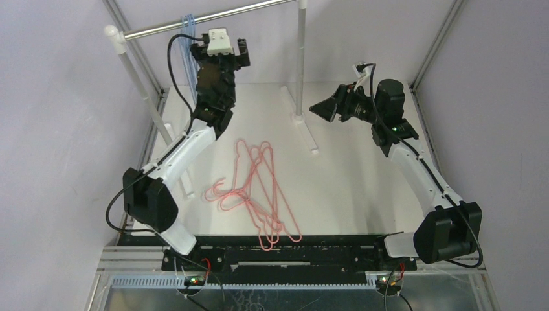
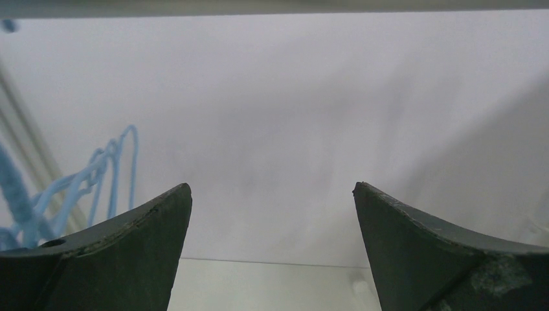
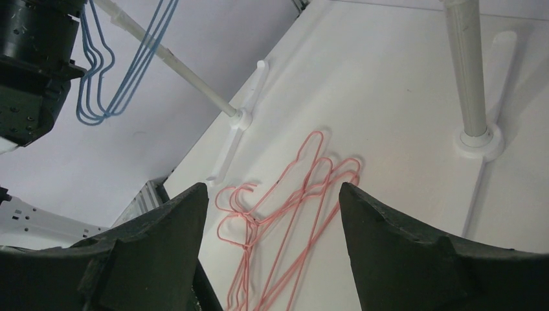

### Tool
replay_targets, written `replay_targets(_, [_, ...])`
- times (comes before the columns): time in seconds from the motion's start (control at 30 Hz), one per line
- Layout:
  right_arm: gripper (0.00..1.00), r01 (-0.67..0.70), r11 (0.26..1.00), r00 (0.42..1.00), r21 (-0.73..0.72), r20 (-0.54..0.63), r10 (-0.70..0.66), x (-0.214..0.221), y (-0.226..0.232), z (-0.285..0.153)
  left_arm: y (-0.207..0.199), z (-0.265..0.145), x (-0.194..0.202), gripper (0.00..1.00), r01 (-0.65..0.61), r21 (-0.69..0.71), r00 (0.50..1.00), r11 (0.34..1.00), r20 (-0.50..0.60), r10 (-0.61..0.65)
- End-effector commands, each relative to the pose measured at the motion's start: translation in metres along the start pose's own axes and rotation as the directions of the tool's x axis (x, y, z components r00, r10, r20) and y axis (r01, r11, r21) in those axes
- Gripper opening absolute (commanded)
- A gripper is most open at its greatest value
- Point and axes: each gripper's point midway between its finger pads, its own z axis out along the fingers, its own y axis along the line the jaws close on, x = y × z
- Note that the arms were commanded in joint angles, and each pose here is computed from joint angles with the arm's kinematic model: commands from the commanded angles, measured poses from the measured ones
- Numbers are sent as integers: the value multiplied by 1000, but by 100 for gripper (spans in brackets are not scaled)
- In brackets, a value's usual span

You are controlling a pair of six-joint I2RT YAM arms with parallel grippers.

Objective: Organize the hangers

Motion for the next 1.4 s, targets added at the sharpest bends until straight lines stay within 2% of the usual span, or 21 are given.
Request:
replay_targets(0.0, [82, 31, 999, 999, -39, 33, -30, -10, 8, 0, 43, -12, -50, 99, 50, -109, 992, 993, 117, -37])
replay_targets(0.3, [82, 19, 998, 1000, -56, 8, -19, 1, 11, 4, 80, -24, -51, 100, 41, -181, 992, 983, 128, -18])
replay_targets(0.6, [81, 22, 999, 1000, -47, -6, -22, 5, 12, 3, 93, -13, -54, 100, -1, -188, 991, 982, 132, 27])
replay_targets(0.77, [81, 19, 998, 1000, -52, -13, -20, 8, 12, 7, 114, -8, -50, 100, 18, -229, 992, 973, 123, 10])
replay_targets(1.17, [80, 3, 998, 999, -64, -54, -7, 22, 12, 19, 179, -30, -45, 99, 12, -416, 994, 909, 100, 33])
replay_targets(1.37, [80, 9, 998, 997, -56, -72, -13, 28, 13, 20, 198, -40, -33, 100, 17, -446, 996, 895, 86, 24])
